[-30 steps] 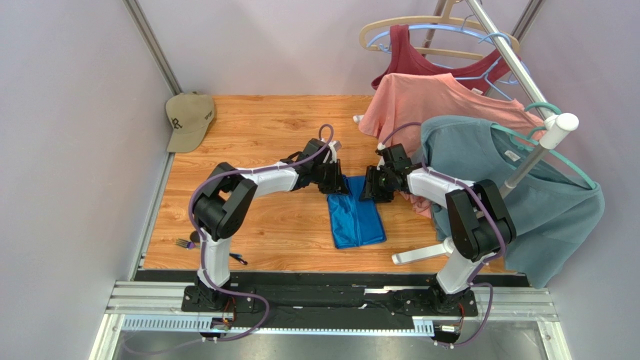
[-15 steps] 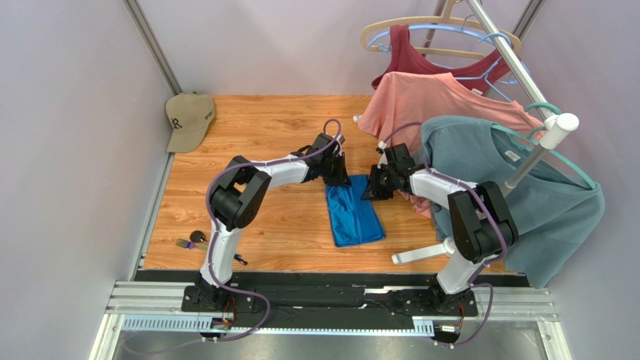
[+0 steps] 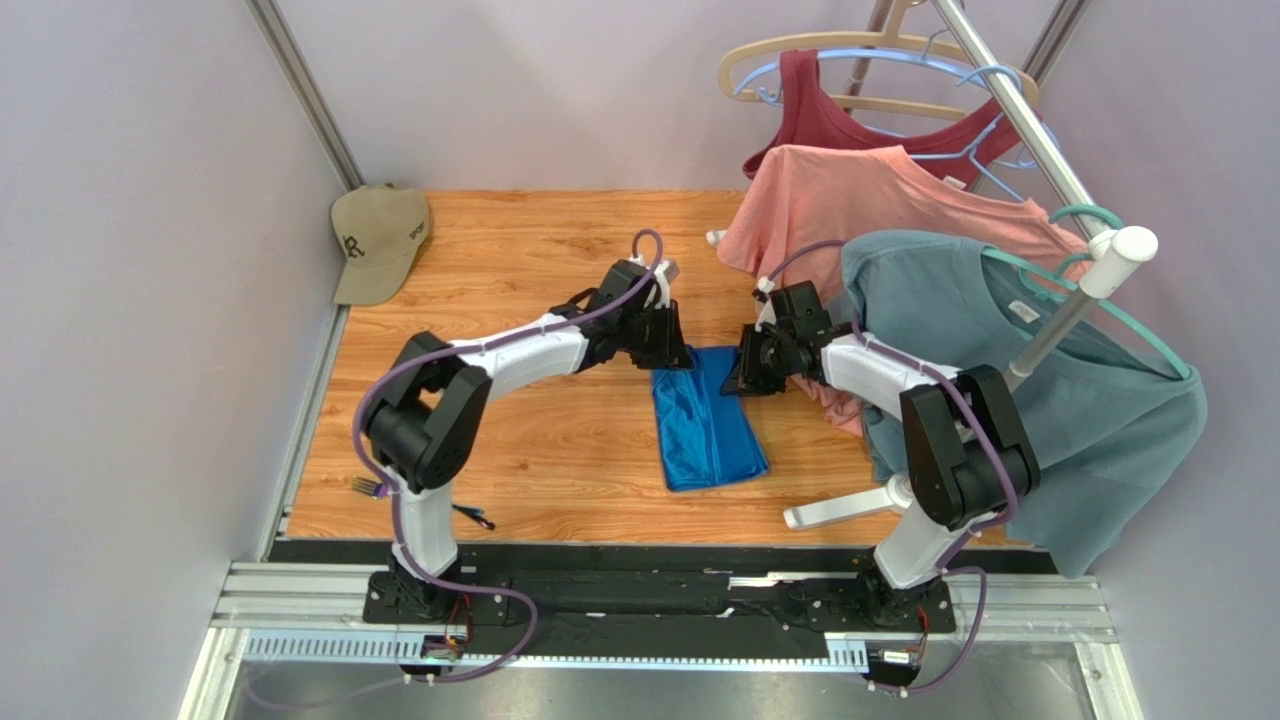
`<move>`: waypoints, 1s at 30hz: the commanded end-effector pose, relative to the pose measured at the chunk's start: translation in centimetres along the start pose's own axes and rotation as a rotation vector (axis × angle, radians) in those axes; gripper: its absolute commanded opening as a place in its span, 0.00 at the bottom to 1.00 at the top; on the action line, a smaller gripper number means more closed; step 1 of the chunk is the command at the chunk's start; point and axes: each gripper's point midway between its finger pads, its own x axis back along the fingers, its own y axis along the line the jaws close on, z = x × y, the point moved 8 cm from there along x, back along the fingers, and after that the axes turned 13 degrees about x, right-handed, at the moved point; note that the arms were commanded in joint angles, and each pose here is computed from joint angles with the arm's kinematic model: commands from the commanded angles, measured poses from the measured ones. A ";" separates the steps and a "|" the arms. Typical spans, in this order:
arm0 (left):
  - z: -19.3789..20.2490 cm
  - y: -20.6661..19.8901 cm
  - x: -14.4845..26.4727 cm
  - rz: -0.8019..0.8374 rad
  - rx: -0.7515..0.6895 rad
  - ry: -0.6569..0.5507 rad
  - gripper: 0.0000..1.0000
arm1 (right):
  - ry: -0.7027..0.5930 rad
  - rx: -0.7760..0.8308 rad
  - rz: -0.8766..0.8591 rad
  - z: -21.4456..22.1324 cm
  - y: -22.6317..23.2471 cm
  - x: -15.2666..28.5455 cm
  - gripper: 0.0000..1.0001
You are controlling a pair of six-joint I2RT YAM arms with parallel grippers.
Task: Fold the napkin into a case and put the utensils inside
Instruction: Fold the 2/3-rectangle-folded napkin at the center of the board.
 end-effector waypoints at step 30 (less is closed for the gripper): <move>5.9 3.1 -2.1 0.013 0.022 0.085 0.00 | 0.060 -0.003 0.303 -0.2 5.8 -2.9 0.00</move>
